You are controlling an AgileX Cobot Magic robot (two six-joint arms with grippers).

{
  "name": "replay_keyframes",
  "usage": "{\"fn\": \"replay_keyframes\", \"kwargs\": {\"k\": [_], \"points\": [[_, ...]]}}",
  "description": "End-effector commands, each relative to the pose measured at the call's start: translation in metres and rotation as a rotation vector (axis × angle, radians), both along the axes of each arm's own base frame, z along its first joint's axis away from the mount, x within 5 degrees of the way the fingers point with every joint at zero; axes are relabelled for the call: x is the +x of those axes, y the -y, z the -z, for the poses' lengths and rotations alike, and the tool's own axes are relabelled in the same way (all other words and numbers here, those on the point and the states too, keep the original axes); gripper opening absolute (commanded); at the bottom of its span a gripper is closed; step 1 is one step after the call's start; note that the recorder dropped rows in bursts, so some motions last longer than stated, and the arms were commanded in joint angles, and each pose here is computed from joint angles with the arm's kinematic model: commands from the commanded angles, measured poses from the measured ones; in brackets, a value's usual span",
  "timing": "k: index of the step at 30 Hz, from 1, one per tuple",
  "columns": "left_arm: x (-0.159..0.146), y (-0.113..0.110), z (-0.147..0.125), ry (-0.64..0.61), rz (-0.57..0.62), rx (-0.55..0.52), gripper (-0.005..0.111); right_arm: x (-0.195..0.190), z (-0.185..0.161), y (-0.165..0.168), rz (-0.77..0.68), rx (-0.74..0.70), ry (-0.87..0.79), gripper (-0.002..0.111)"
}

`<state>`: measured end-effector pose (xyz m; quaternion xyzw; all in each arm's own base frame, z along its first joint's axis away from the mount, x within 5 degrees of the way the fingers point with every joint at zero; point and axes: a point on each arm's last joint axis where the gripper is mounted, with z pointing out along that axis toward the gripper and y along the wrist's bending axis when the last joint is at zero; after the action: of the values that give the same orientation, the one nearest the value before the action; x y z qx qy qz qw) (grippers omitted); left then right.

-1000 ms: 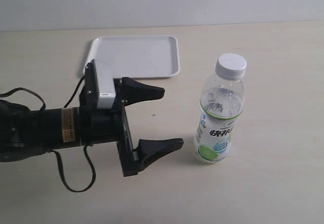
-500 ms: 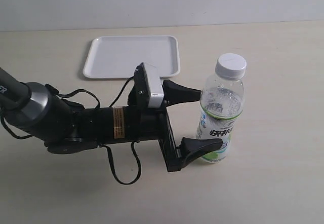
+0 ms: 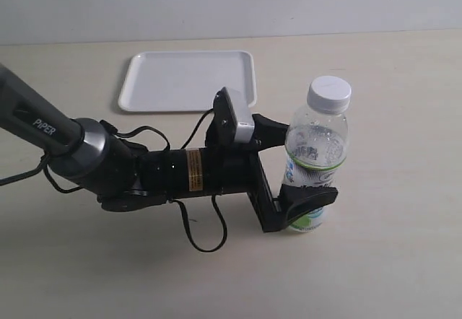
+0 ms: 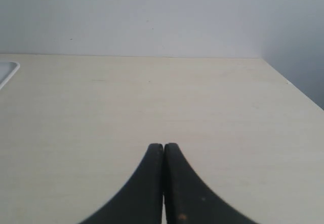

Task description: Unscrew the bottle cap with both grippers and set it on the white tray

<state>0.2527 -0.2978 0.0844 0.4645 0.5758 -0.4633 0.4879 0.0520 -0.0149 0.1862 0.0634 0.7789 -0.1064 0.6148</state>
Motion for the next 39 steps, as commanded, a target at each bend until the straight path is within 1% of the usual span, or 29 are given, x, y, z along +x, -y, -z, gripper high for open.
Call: {"fn": "replay_keyframes", "kwargs": {"k": [1,4,10,12,13,15,17,20,22,23,28,34,36,39], "points": [[-0.007,0.013,-0.007,0.008,0.034,-0.036,0.099,0.0,0.001,0.0,0.004,0.001,0.001,0.0],[-0.011,0.018,-0.008,0.009,0.046,-0.04,0.098,0.0,0.001,0.0,0.004,0.001,0.001,0.0],[-0.011,0.018,-0.007,0.008,0.042,-0.034,0.098,0.0,0.001,0.0,0.004,0.001,0.001,0.0],[-0.011,0.018,-0.007,0.008,0.042,-0.034,0.097,0.0,0.001,0.0,0.004,0.001,0.001,0.0],[-0.011,0.018,-0.007,0.008,0.042,-0.034,0.093,0.0,0.001,0.0,0.004,0.001,0.001,0.0],[-0.011,0.018,-0.007,0.008,0.042,-0.034,0.081,0.0,0.001,0.0,0.004,0.001,0.001,0.0],[-0.011,0.018,-0.007,0.008,0.042,-0.034,0.061,0.0,0.001,0.0,0.004,0.001,0.001,0.0],[-0.011,0.018,-0.007,0.008,0.042,-0.034,0.026,0.0,0.001,0.0,0.004,0.001,0.001,0.0],[-0.011,0.018,-0.007,0.008,0.042,-0.034,0.004,0.0,0.001,0.0,0.004,0.001,0.001,0.0],[-0.011,0.018,-0.007,0.011,0.042,-0.034,0.001,0.0,0.001,0.0,0.004,0.001,0.001,0.0],[-0.011,0.018,-0.013,0.022,0.044,-0.04,0.001,0.0,0.001,0.0,0.004,0.001,0.001,0.0],[-0.009,0.019,-0.035,0.06,0.037,-0.052,0.0,0.0,0.001,0.0,0.004,0.001,0.001,0.0],[-0.009,0.018,-0.04,0.069,0.029,-0.018,0.0,0.0,0.001,0.0,0.004,0.001,0.001,0.0],[-0.008,0.016,-0.044,0.111,0.027,0.109,0.0,0.0,0.001,0.0,0.004,0.001,0.001,0.0]]}}
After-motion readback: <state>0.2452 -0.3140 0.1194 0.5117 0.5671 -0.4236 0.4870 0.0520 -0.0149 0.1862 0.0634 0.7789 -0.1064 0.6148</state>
